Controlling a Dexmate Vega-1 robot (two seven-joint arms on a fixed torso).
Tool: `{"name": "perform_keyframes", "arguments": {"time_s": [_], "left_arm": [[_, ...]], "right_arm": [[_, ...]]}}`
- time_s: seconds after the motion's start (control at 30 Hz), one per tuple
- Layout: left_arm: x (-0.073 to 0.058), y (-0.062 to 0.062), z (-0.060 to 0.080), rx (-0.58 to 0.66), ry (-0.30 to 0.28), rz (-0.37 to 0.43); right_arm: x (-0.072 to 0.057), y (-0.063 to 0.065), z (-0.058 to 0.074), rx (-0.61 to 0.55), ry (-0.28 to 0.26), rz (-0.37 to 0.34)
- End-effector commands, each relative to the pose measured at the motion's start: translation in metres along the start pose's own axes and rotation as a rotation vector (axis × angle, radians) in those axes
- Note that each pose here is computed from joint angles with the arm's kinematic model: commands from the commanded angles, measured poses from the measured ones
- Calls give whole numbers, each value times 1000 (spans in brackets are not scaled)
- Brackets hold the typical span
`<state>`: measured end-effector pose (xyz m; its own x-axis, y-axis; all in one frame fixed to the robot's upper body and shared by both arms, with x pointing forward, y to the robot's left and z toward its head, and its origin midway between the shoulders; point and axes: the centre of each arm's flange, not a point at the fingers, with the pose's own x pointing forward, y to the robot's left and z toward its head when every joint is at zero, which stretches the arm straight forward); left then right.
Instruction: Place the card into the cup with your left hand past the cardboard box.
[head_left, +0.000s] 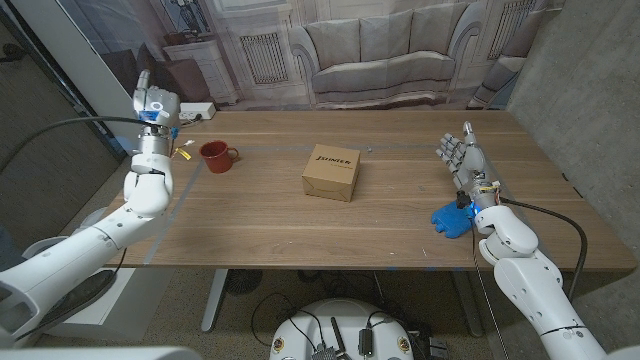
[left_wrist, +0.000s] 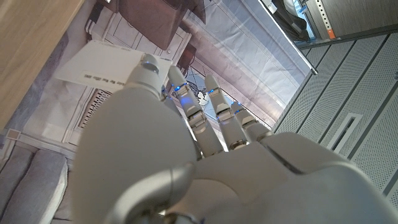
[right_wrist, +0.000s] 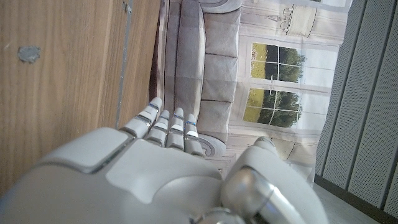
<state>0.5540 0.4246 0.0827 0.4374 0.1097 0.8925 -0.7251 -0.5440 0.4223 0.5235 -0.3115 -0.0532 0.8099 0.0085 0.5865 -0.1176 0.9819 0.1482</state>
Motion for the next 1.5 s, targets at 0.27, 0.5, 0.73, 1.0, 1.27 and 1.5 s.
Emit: {"name": "perform_keyframes", "arguments": {"time_s": [0.27,0.5,0.73,1.0,1.27,1.5], "left_arm": [[6,-20,16,14,-25,-45],[4,-27,23,9,-34,-63],[-2,-34,31,-4,-50,-71],[-10,-40,33,-11,-48,-91],[-15,-44,35,-25,-58,-99],[-14,-46,46,-31,-74,-105]], "right_arm": [[2,-2,2,-1,-7,-11],[4,0,2,-3,-2,-6],[6,1,1,-4,-2,1],[8,3,3,-5,-2,7],[9,4,4,-2,3,9],[6,4,5,-7,1,9]]}}
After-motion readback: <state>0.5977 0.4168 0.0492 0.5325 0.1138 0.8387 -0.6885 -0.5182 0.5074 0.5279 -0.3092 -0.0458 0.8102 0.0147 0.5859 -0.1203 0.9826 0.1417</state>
